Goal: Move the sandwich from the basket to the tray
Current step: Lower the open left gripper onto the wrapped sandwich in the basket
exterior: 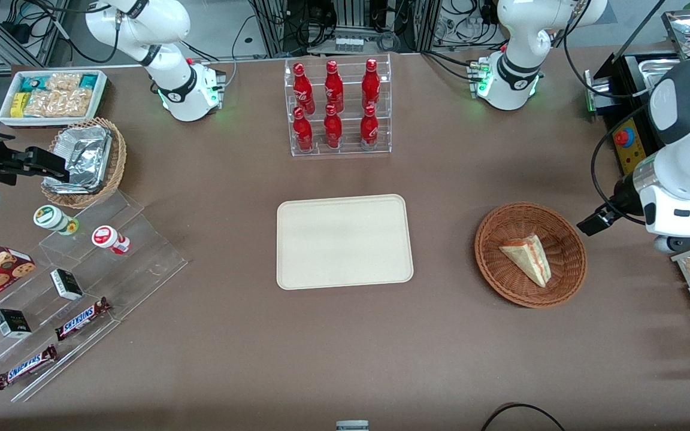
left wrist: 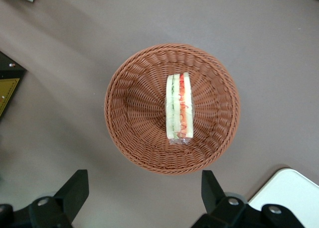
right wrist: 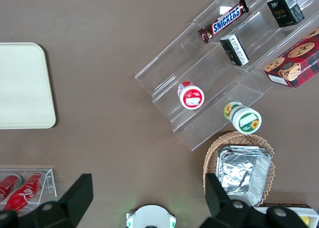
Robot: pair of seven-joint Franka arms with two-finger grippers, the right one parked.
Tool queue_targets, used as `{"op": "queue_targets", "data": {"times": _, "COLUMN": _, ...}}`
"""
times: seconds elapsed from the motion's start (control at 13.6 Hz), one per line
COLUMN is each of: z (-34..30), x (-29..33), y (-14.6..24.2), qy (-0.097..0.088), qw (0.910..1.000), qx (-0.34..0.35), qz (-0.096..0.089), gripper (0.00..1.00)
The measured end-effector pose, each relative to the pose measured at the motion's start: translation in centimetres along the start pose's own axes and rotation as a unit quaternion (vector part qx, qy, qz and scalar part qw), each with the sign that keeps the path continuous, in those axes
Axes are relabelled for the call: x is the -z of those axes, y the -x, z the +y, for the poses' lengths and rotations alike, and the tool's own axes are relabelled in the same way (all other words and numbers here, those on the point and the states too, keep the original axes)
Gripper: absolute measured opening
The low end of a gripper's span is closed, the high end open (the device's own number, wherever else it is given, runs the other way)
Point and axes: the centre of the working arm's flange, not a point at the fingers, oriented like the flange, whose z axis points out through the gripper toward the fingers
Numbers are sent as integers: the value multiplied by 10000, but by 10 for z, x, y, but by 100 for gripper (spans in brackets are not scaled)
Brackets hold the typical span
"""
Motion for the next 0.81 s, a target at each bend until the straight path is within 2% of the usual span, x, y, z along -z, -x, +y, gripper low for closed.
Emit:
{"op": "queue_targets", "data": {"times": 0.37, "z": -1, "x": -67, "y": 0, "qy": 122, "qw": 9996, "qx": 193, "qz": 134, "gripper": 100}}
{"op": "queue_targets", "data": {"times": 0.81, "z": 8, "x": -127, "y": 17, "qy": 363, "qw": 9984, "qx": 193, "qz": 386, "gripper": 100}}
